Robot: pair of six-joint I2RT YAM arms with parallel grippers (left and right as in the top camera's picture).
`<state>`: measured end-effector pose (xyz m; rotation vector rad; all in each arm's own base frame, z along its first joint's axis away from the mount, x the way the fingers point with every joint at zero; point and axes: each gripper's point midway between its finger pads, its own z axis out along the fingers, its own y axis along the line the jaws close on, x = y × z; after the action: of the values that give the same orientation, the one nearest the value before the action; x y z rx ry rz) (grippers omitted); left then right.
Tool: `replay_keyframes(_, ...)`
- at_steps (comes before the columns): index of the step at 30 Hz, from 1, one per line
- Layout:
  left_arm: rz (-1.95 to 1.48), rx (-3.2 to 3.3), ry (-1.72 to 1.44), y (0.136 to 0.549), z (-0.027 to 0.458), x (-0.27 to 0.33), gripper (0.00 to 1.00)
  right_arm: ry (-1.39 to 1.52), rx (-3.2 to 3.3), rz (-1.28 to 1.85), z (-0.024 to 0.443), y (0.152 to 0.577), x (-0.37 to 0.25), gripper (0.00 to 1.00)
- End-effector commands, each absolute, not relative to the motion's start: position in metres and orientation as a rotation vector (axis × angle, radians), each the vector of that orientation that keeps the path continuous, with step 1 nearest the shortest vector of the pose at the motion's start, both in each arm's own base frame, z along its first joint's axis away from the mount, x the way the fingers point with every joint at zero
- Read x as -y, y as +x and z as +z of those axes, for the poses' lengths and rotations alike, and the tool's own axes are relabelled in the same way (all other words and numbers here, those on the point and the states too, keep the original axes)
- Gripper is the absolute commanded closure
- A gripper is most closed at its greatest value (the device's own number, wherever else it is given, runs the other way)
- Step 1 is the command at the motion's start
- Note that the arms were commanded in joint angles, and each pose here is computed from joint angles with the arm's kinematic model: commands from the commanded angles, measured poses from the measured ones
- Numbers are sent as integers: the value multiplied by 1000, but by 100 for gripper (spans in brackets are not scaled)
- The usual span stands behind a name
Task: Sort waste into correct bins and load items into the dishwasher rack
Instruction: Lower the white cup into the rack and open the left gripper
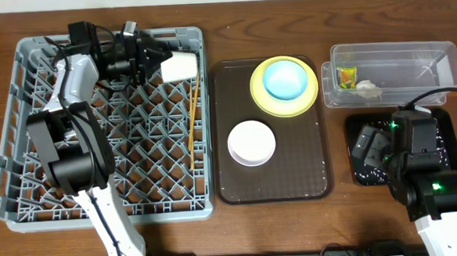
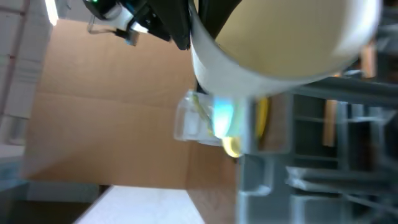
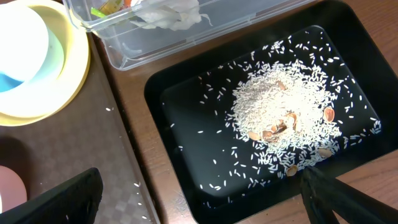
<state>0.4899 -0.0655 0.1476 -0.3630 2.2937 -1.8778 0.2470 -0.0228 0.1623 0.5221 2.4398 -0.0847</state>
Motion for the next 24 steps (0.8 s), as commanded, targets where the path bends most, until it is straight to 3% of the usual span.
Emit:
replay_keyframes(1, -1696, -2389, -463, 497, 110, 43, 86, 522, -2433, -106, 164, 247, 26, 1)
replay_keyframes(2, -1666, -2401, -478, 497, 106, 39, 83, 522, -2433, -106, 164, 247, 26, 1)
replay_keyframes(4, -1605, -2430, -511, 498, 99, 32, 65, 522, -2433, -106, 164, 247, 26, 1)
replay_keyframes(9, -1576, -2426, -528, 499, 98, 22, 51, 522, -2433, -106, 164, 247, 26, 1)
replay_keyframes(17, -1386, -2419, -565, 501, 121, -12, 37, 522, -2433, -106, 164, 247, 26, 1)
replay_keyframes(24, -978, -2396, -526, 490, 195, -38, 36, 522, -2433, -106, 164, 247, 26, 1)
